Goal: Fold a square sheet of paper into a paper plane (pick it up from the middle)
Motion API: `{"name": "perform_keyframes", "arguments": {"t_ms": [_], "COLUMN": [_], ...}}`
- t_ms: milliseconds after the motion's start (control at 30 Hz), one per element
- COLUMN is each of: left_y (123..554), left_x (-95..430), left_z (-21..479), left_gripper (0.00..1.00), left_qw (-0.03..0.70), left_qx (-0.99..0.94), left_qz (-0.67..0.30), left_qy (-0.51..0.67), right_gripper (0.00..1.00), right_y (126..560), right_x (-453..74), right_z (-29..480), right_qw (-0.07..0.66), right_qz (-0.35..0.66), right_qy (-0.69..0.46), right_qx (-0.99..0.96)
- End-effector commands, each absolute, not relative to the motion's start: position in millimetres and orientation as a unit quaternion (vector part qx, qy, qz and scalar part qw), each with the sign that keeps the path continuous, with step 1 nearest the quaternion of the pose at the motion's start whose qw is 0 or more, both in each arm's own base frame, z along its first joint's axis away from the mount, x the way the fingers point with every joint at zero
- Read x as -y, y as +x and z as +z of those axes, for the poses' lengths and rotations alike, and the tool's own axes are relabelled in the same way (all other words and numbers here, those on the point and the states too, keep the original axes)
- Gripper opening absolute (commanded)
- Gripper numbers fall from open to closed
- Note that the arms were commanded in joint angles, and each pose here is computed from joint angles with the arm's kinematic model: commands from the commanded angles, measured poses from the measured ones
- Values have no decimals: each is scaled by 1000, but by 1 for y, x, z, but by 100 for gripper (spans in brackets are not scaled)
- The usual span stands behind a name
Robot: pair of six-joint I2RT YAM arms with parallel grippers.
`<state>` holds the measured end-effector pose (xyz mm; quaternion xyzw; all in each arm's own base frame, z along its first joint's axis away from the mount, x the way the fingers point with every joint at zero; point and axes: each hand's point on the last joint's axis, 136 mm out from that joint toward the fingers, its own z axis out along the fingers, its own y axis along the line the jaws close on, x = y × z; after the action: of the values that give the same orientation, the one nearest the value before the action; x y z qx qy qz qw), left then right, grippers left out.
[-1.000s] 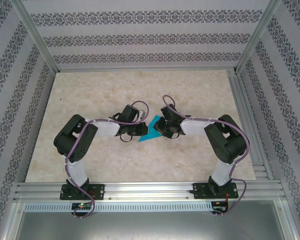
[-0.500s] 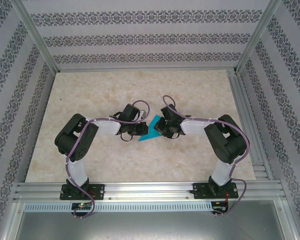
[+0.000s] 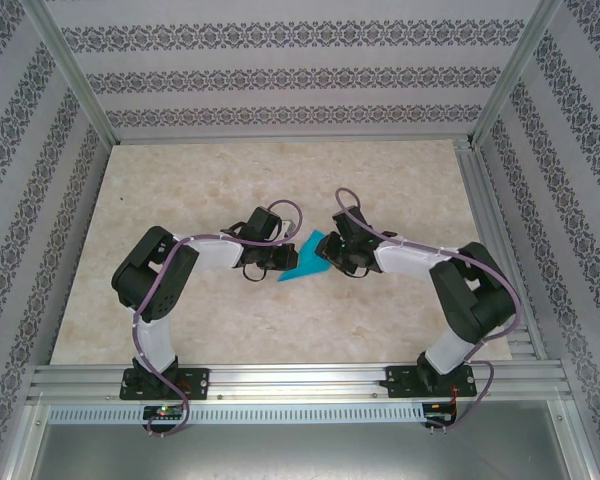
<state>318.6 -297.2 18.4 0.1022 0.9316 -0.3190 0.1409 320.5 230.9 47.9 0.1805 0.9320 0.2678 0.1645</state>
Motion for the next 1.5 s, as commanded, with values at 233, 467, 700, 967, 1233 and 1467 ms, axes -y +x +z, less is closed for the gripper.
{"name": "perform_keyframes", "arguments": {"t_ms": [233, 467, 700, 967, 1233, 1467], "left_y": [288, 287, 288, 287, 292, 289], "left_x": [276, 276, 276, 275, 293, 308], "left_z": [-27, -28, -28, -29, 4, 46], "left_gripper": [7, 7, 7, 7, 12, 20], "left_qw": [71, 70, 70, 68, 91, 116], "left_qx": [-958, -958, -958, -959, -940, -920], "left_qz": [-259, -259, -257, -256, -310, -350], "left_qy": [102, 103, 103, 103, 113, 129], "right_gripper": [22, 17, 16, 15, 13, 13], "right_y": [336, 338, 330, 322, 312, 308], "right_x": [-281, -288, -266, -250, -244, -244], "right_z": [60, 32, 10, -4, -22, -30], "right_qw": [165, 132, 121, 115, 96, 86], "right_qz": [319, 303, 261, 256, 250, 242], "right_qy": [84, 93, 120, 140, 147, 146], "right_qx": [-930, -939, -950, -949, -952, -955]}}
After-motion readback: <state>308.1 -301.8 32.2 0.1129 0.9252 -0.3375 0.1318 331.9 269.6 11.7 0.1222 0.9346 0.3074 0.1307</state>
